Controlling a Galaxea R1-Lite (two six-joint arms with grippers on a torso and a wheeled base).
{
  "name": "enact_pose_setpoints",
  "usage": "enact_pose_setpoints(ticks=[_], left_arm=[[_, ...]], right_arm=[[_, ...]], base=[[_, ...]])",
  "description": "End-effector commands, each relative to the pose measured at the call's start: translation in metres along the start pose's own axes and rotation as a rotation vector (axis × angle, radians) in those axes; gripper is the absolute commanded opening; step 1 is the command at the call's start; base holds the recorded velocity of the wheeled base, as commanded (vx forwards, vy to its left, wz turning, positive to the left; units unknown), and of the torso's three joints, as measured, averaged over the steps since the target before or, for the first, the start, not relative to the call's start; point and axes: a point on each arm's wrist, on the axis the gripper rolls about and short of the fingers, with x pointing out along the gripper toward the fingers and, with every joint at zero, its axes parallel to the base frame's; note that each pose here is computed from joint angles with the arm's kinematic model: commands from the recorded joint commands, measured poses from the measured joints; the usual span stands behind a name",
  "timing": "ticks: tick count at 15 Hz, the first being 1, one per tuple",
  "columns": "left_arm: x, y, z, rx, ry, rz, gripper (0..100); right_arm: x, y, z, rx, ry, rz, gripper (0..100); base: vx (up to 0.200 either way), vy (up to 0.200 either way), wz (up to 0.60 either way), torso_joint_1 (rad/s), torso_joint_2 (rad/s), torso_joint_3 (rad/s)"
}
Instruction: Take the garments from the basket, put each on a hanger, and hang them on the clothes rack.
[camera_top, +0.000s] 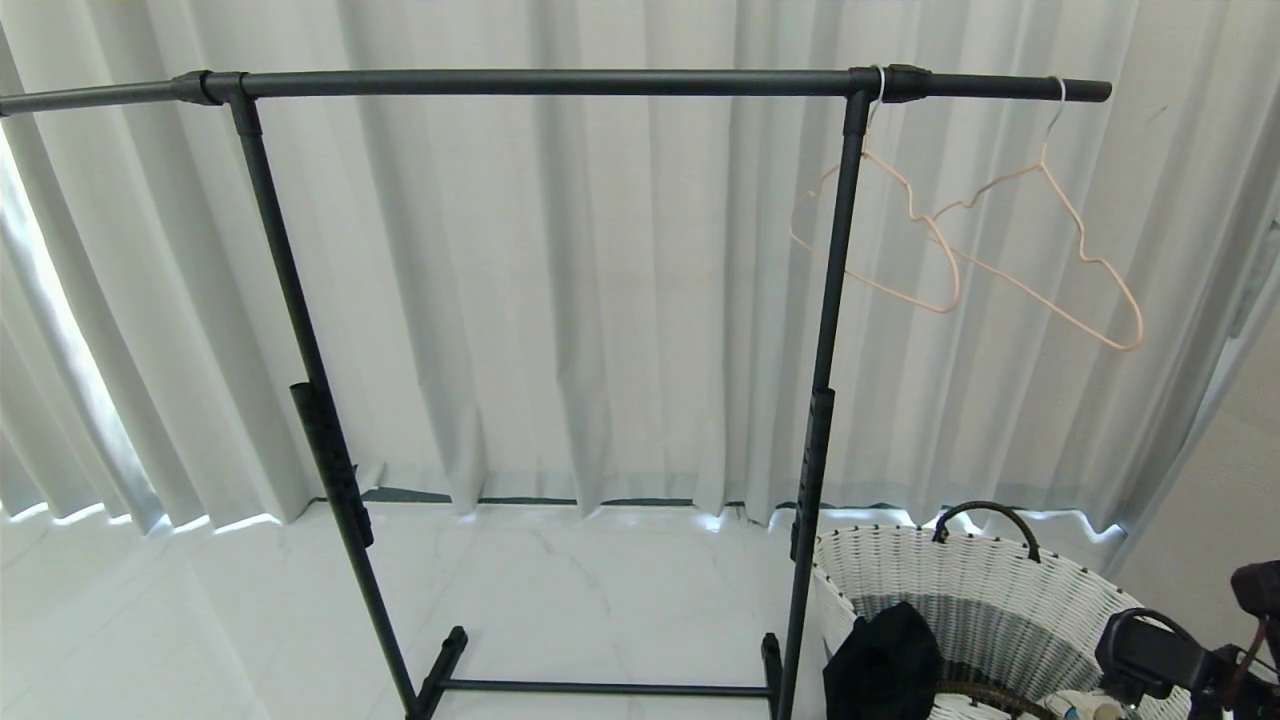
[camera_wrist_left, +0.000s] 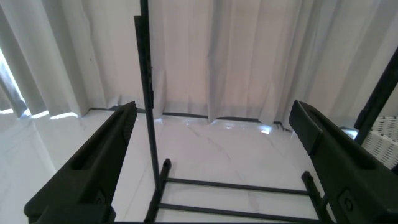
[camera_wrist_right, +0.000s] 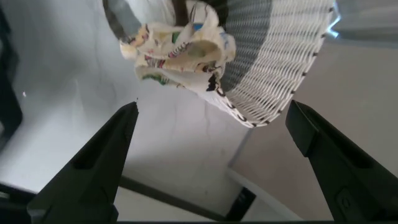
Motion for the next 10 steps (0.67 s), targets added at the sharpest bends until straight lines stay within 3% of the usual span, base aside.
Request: enact_pose_setpoints(ticks=[1,5,10], left_arm=[[0.000,0.000,0.000,0.000,0.000,0.001,100],[0.000,0.000,0.000,0.000,0.000,0.001,100],[0.000,0.000,0.000,-0.002,0.000,-0.001,100]], right_arm=[[0.033,-0.007,0.000,0.006,0.098,0.020,100],[0.048,-0.031,0.014,0.032,0.072,-0.054,100],[0.059,-0.033,0.017,0.033,0.075,-0.045,100]], base=[[0.000,0.000,0.00,0.000,0.00,0.000],[0.000,0.000,0.00,0.000,0.00,0.000],[0.000,0.000,0.00,0.000,0.00,0.000]])
